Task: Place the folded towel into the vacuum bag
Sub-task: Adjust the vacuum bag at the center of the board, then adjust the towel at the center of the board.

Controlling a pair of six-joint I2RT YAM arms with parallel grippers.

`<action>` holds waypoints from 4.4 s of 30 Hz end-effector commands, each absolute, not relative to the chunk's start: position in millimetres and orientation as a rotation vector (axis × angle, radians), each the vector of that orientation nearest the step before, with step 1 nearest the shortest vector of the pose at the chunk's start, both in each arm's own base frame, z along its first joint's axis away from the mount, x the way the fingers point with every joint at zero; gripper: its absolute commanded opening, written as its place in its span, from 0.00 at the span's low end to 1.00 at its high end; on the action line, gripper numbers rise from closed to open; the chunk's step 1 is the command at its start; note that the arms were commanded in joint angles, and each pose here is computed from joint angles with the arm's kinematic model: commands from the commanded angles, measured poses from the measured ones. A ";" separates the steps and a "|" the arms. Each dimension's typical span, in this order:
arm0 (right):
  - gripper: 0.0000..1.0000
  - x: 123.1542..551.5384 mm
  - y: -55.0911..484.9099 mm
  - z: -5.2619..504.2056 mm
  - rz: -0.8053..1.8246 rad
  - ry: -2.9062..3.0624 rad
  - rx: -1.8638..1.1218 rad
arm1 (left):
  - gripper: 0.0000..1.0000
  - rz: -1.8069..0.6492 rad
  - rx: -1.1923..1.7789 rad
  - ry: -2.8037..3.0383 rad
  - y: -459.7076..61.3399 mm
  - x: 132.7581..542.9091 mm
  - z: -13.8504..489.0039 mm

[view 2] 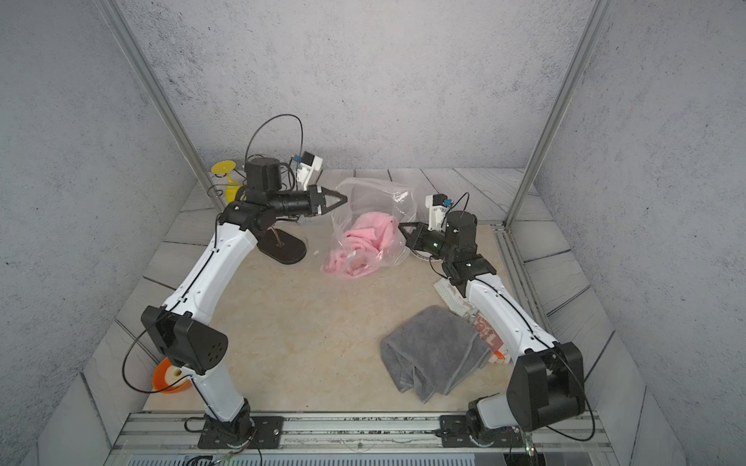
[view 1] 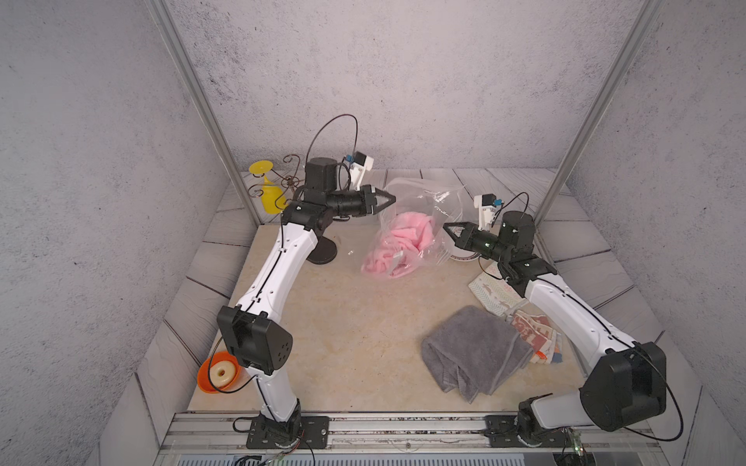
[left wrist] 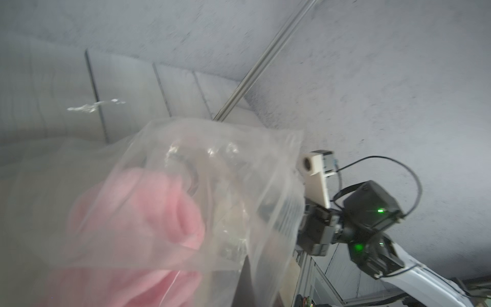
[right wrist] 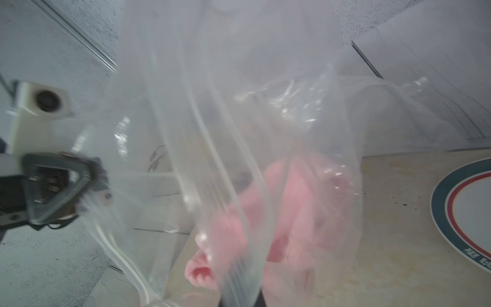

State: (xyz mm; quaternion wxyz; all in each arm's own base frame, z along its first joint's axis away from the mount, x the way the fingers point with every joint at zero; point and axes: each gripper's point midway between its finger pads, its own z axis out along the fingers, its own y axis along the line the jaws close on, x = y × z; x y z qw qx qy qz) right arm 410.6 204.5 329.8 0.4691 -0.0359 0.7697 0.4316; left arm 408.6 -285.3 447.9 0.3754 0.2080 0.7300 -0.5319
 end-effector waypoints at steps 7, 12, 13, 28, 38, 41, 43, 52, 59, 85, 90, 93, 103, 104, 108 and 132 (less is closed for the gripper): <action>0.00 418.1 181.0 310.1 0.858 1.968 -0.014 | 0.00 -1.242 0.521 2.040 -295.1 416.2 361.9; 0.03 418.3 145.0 268.0 0.666 2.084 0.165 | 0.00 -1.124 0.367 2.233 -294.9 425.8 261.6; 0.07 417.7 137.0 261.2 0.635 2.102 0.209 | 0.00 -1.108 0.344 2.257 -294.0 426.6 248.1; 0.86 338.4 -13.3 168.1 0.012 2.255 1.040 | 0.00 -1.100 0.127 2.410 -290.6 434.0 173.4; 0.87 292.0 58.6 65.4 0.292 2.886 0.789 | 0.00 -1.119 0.130 2.417 -293.4 434.9 172.9; 0.88 278.2 77.1 43.1 0.360 3.118 0.661 | 0.00 -1.129 0.124 2.429 -295.2 434.9 168.9; 0.88 275.5 90.8 30.8 0.449 3.182 0.623 | 0.00 -1.133 0.122 2.434 -295.6 435.3 167.7; 0.81 354.4 140.5 35.8 0.770 2.985 0.564 | 0.00 -1.079 0.129 2.438 -289.3 435.2 172.1; 0.80 424.7 161.2 106.2 0.807 2.701 0.431 | 0.00 -1.046 0.052 2.438 -273.5 443.9 173.7; 0.86 347.5 167.1 56.7 0.154 2.987 -0.127 | 0.00 -0.954 -0.028 2.477 -254.4 438.4 162.5; 0.86 397.1 196.2 102.6 0.341 2.793 -0.096 | 0.00 -0.952 -0.012 2.496 -258.7 433.0 158.7; 0.87 392.0 188.7 112.2 0.299 2.799 -0.091 | 0.00 -0.951 -0.005 2.503 -260.8 431.6 158.1; 0.99 292.0 103.5 103.5 0.026 3.004 0.207 | 0.00 -0.950 0.038 2.490 -266.6 431.6 166.3; 0.99 285.7 103.2 97.1 0.065 3.026 0.244 | 0.00 -0.950 0.038 2.489 -266.8 432.0 166.2; 0.99 278.0 114.3 70.5 0.269 3.114 0.279 | 0.00 -0.954 0.039 2.495 -267.7 432.2 163.0; 0.00 335.3 135.3 18.5 0.337 3.011 0.282 | 0.00 -0.917 0.017 2.511 -262.8 433.4 160.4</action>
